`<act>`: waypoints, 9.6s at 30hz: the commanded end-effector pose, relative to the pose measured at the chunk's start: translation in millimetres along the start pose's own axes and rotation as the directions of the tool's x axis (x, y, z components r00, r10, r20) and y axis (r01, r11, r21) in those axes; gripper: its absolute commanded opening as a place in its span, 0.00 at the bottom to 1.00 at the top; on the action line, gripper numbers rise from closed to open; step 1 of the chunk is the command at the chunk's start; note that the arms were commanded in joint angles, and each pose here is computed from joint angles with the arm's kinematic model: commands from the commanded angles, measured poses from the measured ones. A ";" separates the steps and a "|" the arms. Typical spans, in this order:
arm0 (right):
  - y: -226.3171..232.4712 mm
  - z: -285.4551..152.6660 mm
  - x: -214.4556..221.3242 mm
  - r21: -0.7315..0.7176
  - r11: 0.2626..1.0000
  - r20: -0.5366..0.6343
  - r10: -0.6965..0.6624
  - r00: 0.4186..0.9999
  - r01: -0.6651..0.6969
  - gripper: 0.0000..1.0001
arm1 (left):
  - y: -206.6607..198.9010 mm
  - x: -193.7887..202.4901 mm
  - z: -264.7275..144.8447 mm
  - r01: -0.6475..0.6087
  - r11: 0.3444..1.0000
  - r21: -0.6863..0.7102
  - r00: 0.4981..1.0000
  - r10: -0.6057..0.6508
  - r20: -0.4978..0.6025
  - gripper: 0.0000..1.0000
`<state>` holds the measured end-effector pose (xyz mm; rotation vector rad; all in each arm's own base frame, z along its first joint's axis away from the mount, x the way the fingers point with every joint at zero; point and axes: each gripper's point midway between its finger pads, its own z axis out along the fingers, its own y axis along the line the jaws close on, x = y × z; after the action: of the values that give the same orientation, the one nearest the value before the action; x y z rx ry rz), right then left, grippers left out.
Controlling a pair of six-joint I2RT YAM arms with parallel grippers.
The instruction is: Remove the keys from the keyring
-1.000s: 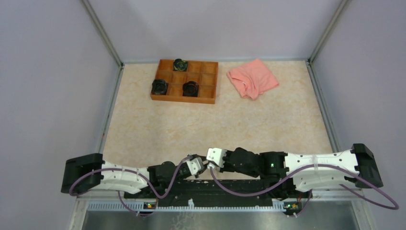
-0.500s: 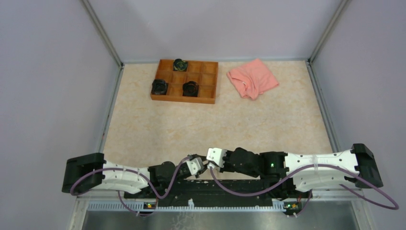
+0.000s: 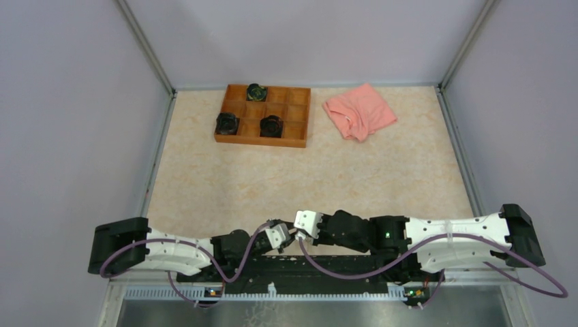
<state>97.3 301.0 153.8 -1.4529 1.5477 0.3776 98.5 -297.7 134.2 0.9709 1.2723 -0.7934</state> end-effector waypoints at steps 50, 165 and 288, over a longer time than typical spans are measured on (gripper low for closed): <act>15.1 -13.1 -12.8 -0.053 0.984 -0.041 0.168 0.985 -0.170 0.00 | -12.2 0.8 23.5 -0.159 0.987 0.031 0.986 0.161 -0.047 0.00; -0.2 -17.3 -6.6 -0.063 0.960 -0.152 0.260 0.953 -0.272 0.00 | -18.0 -27.6 13.8 -0.172 0.984 -0.039 0.982 0.174 0.077 0.25; -15.3 -28.1 -39.7 0.073 0.991 -0.038 -0.112 0.993 0.114 0.00 | -15.1 -54.2 12.4 -0.195 0.980 -0.029 0.973 0.198 0.118 0.30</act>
<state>94.4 290.8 176.6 -1.5738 1.5226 0.1724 86.6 -310.3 161.3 1.0352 1.1144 -0.6291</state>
